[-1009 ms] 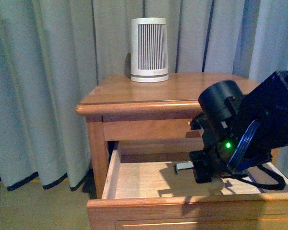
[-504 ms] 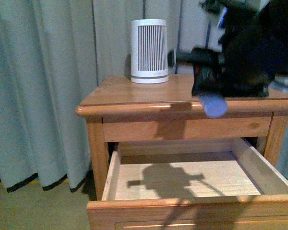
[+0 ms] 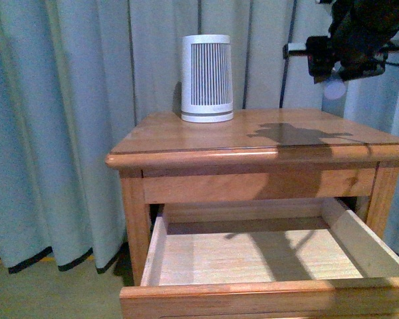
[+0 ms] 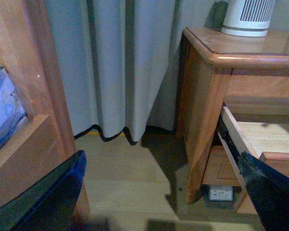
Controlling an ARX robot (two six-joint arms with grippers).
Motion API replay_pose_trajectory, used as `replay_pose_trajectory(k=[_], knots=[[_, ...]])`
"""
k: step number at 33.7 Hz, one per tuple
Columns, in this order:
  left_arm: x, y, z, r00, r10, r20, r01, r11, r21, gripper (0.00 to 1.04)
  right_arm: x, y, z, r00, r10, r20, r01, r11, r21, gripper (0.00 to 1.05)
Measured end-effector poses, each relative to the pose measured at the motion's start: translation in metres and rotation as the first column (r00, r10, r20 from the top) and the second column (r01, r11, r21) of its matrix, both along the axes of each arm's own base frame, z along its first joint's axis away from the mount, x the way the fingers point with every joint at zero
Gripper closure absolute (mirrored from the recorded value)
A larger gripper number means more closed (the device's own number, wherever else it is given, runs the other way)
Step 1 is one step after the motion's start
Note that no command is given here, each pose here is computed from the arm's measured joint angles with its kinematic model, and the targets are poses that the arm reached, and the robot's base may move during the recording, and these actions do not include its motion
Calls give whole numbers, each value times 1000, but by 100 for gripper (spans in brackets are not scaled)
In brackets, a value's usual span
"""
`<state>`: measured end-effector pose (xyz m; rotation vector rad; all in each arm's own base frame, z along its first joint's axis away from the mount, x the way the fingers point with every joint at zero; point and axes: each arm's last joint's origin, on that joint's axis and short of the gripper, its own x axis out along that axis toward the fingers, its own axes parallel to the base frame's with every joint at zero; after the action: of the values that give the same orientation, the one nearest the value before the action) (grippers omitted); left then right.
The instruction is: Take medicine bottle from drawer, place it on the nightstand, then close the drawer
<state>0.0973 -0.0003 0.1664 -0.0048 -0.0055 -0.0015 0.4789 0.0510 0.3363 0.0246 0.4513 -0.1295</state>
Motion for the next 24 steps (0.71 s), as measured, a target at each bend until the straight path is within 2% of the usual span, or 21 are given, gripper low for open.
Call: replay_pose_trajectory(k=[5, 11, 12, 24], knots=[[0, 0, 0, 1000, 0, 0, 0, 1000, 0, 7, 24, -4, -19, 999, -42, -13, 42, 999, -20, 75], [0, 0, 0, 1000, 0, 0, 0, 1000, 0, 7, 35, -3, -32, 999, -43, -25, 43, 999, -22, 75], [0, 0, 0, 1000, 0, 0, 0, 1000, 0, 7, 36, -3, -33, 999, -41, -24, 41, 999, -25, 73], [0, 0, 0, 1000, 0, 0, 0, 1000, 0, 7, 37, -7, -44, 999, -46, 21, 46, 999, -15, 8]])
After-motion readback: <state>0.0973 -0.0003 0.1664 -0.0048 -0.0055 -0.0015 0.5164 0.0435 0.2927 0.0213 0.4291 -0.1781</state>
